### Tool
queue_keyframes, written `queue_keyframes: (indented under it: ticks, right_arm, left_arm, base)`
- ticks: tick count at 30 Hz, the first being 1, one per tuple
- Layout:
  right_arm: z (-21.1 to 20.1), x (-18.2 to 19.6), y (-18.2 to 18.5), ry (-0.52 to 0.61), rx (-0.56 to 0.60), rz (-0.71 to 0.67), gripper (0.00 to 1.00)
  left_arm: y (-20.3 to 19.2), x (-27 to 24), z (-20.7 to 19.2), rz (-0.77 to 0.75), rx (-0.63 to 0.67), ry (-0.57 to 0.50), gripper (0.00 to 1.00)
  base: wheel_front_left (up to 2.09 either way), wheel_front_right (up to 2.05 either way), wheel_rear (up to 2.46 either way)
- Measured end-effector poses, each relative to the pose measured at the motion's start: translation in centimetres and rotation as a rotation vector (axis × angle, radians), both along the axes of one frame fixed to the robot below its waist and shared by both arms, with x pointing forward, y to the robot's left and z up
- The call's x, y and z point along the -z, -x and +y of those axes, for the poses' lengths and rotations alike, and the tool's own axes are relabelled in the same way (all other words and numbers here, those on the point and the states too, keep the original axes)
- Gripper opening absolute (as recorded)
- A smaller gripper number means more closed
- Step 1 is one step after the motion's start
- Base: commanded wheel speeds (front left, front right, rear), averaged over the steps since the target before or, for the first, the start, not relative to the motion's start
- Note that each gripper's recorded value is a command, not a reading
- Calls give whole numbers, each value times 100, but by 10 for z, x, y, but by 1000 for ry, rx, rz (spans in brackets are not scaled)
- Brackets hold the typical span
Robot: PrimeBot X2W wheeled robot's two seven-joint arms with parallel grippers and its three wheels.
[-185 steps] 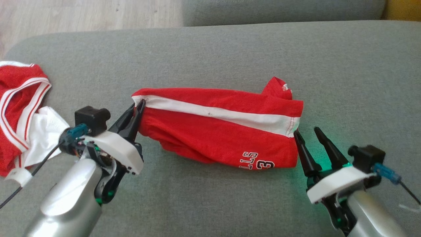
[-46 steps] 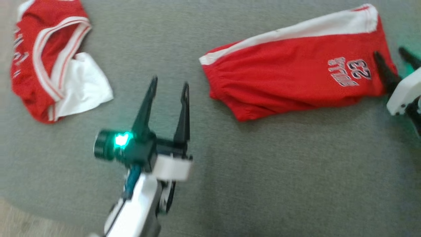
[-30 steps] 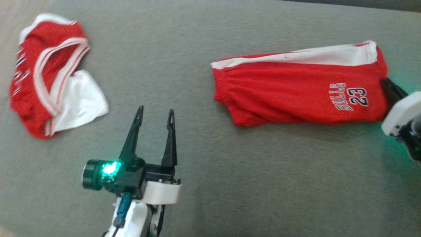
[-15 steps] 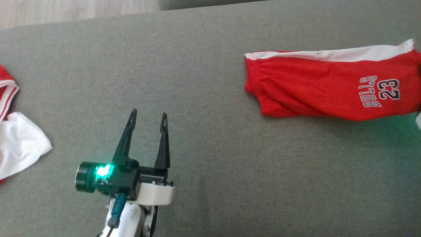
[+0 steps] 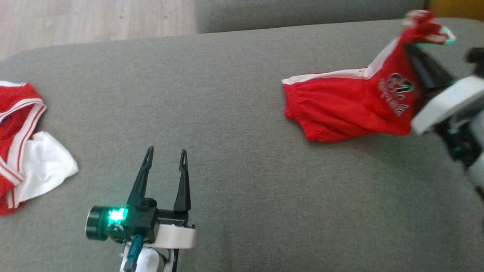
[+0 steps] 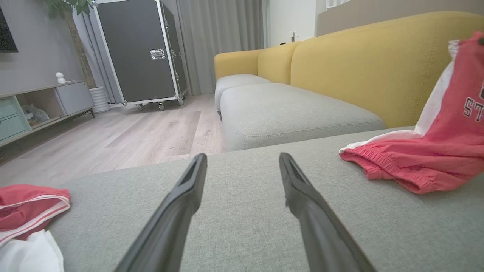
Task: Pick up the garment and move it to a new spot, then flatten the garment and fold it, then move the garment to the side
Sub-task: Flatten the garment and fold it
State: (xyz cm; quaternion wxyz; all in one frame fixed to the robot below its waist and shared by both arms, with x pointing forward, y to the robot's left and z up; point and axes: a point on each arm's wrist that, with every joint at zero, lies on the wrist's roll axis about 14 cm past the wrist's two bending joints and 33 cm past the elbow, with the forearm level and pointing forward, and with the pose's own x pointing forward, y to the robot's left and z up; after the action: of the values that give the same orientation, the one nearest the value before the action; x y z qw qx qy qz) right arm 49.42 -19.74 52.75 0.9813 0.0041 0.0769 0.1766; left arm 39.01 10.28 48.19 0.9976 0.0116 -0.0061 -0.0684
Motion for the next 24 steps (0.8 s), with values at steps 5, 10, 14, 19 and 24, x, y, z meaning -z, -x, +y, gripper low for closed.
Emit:
queue_keyframes:
  ticks: [5, 10, 14, 19, 24]
  right_arm:
    - [74, 7, 12, -52, -162, 34, 0]
    - [144, 45, 40, -116, -280, 164, 100]
    - [165, 39, 49, -165, -303, 124, 100]
    - [146, 27, 57, -190, -251, 34, 100]
    - [83, 46, 77, -141, -99, 19, 100]
  left_arm:
    - [5, 0, 10, 3, -32, 3, 100]
    - [9, 4, 16, 19, -51, 7, 100]
    - [12, 0, 19, 11, -56, 12, 100]
    - [24, -3, 22, 4, -69, 17, 100]
    - [43, -7, 27, -6, -92, 25, 100]
  base:
    - [0, 0, 0]
    - [0, 0, 0]
    - [0, 0, 0]
    - [0, 0, 0]
    - [0, 0, 0]
